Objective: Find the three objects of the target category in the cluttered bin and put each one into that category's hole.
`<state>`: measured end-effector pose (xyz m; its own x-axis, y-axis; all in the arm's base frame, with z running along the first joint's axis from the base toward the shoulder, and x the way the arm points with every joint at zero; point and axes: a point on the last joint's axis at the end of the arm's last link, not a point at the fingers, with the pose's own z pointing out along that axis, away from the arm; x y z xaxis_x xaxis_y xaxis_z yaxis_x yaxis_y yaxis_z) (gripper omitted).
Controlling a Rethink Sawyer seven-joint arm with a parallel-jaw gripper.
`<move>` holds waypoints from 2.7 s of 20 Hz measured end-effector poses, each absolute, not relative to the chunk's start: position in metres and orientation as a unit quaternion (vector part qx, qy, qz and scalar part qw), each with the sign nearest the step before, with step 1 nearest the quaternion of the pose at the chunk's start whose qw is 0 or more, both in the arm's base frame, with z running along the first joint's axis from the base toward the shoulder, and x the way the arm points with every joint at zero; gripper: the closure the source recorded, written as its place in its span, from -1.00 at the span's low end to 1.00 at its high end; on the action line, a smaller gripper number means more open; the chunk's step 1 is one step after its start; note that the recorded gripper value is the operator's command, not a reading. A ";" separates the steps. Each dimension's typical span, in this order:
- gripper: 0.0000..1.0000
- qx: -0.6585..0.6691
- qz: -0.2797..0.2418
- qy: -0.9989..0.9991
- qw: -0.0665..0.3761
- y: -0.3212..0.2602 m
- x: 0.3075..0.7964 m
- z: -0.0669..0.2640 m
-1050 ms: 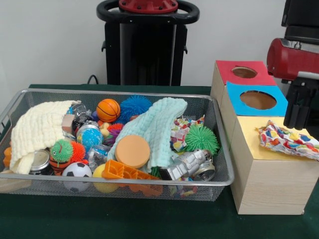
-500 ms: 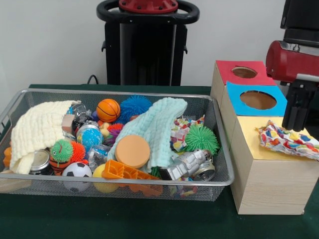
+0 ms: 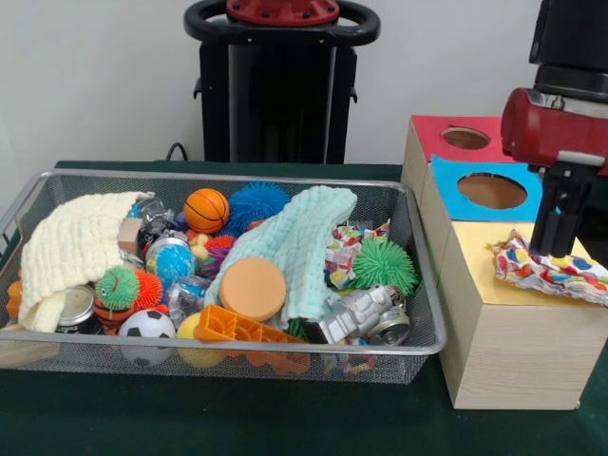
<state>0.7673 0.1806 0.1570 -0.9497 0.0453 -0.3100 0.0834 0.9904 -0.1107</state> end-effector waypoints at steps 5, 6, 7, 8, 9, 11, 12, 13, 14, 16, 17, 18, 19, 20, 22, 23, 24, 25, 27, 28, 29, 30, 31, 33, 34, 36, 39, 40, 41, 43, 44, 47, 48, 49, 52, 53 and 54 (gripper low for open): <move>1.00 0.032 -0.063 0.987 0.148 0.180 0.765 0.146; 1.00 0.031 -0.063 0.987 0.146 0.180 0.764 0.144; 1.00 0.031 -0.064 0.987 0.143 0.180 0.763 0.139; 1.00 0.031 -0.064 0.987 0.142 0.180 0.762 0.137; 1.00 0.031 -0.065 0.988 0.140 0.180 0.762 0.135; 1.00 0.030 -0.066 0.988 0.136 0.179 0.760 0.129; 1.00 0.030 -0.067 0.988 0.134 0.179 0.759 0.126; 1.00 0.029 -0.067 0.988 0.133 0.179 0.759 0.124; 1.00 0.029 -0.067 0.989 0.130 0.179 0.758 0.121; 1.00 0.029 -0.068 0.989 0.126 0.178 0.755 0.117; 1.00 0.029 -0.068 0.989 0.126 0.178 0.755 0.116; 1.00 0.029 -0.068 0.989 0.125 0.178 0.754 0.115; 1.00 0.029 -0.068 0.990 0.123 0.178 0.753 0.114; 1.00 0.029 -0.068 0.990 0.123 0.178 0.753 0.114; 1.00 0.029 -0.068 0.990 0.122 0.178 0.752 0.114; 1.00 0.029 -0.068 0.990 0.121 0.178 0.752 0.113; 1.00 0.029 -0.067 0.990 0.119 0.179 0.751 0.112; 1.00 0.029 -0.067 0.990 0.119 0.179 0.751 0.112; 1.00 0.030 -0.066 0.991 0.116 0.179 0.748 0.110; 1.00 0.030 -0.066 0.991 0.115 0.179 0.748 0.110; 1.00 0.030 -0.066 0.991 0.113 0.179 0.746 0.108; 1.00 0.030 -0.066 0.991 0.111 0.179 0.744 0.107; 1.00 0.030 -0.065 0.992 0.108 0.180 0.742 0.105; 1.00 0.030 -0.063 0.992 0.103 0.182 0.738 0.102; 1.00 0.030 -0.062 0.993 0.101 0.183 0.737 0.100; 1.00 0.029 -0.060 0.993 0.099 0.184 0.735 0.099; 1.00 0.028 -0.053 0.994 0.091 0.191 0.729 0.092; 1.00 0.027 -0.050 0.994 0.089 0.193 0.728 0.091; 1.00 0.027 -0.048 0.995 0.088 0.194 0.727 0.090; 1.00 0.027 -0.043 0.995 0.087 0.197 0.727 0.090; 1.00 0.028 -0.039 0.995 0.086 0.199 0.727 0.091; 1.00 0.029 -0.033 0.996 0.084 0.201 0.725 0.091; 1.00 0.029 -0.031 0.996 0.083 0.202 0.724 0.092; 1.00 0.029 -0.030 0.996 0.083 0.203 0.723 0.092; 1.00 0.028 -0.028 0.996 0.082 0.206 0.723 0.093; 1.00 0.028 -0.028 0.996 0.082 0.206 0.723 0.093; 1.00 0.027 -0.028 0.996 0.081 0.206 0.722 0.093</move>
